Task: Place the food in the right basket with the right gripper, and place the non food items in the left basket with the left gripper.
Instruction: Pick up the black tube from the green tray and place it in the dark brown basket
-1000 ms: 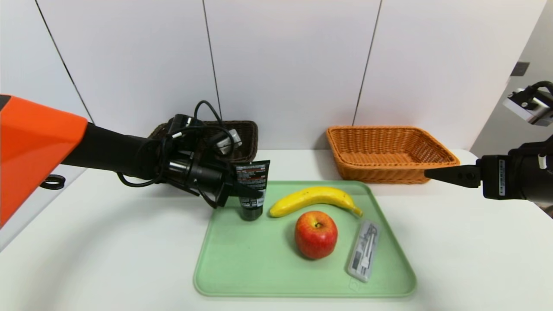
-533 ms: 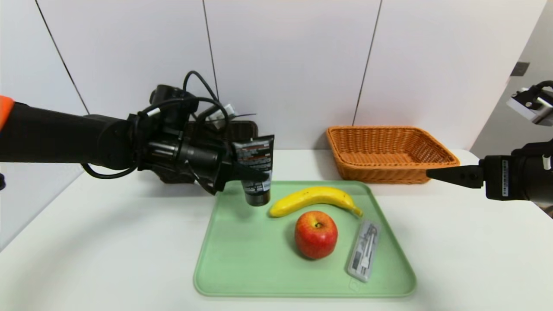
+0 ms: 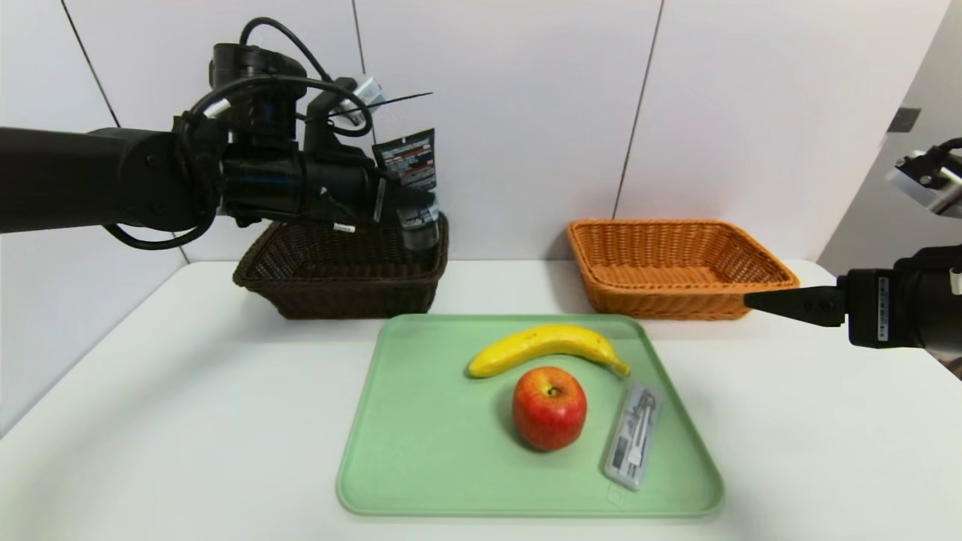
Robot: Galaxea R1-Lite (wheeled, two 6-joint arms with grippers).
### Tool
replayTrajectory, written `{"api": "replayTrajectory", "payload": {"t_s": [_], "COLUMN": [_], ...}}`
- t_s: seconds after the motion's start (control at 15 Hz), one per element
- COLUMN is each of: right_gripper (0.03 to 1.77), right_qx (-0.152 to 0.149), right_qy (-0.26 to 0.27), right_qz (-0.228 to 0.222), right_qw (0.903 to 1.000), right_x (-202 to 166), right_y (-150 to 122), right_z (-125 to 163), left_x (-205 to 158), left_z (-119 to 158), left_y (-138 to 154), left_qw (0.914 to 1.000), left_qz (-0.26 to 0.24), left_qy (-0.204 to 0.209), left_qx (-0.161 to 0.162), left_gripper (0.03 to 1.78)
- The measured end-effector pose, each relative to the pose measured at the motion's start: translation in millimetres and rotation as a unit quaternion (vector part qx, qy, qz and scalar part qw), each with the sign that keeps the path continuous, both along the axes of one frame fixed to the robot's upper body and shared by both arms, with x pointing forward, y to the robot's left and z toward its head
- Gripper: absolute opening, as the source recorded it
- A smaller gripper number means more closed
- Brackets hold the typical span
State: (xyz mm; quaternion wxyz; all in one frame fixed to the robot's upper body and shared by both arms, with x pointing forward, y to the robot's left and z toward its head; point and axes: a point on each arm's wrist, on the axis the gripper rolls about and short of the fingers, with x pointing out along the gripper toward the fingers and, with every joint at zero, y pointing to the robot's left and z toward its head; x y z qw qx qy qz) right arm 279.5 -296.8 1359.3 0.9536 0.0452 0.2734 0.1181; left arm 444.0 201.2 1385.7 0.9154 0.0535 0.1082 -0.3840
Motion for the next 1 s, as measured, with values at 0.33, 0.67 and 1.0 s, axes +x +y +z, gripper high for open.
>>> {"api": "replayTrajectory", "payload": {"t_s": [0.33, 0.67, 1.0], "right_gripper": [1.71, 1.71, 1.71], "right_qx": [-0.001, -0.003, -0.003], "right_qy": [0.004, 0.005, 0.008], "right_qz": [-0.001, -0.002, -0.002], "right_qw": [1.0, 1.0, 1.0], "right_x": [0, 0, 0], "right_y": [0, -1, -1], "right_z": [-2, -3, -5], "left_x": [38, 63, 76], "left_z": [-28, -61, -86], "left_y": [6, 1, -3], "left_qw": [0.9923, 0.9863, 0.9857], "left_qz": [0.12, 0.159, 0.159], "left_qy": [-0.012, 0.005, 0.023], "left_qx": [0.028, 0.046, 0.052], "left_gripper": [0.41, 0.41, 0.41]}}
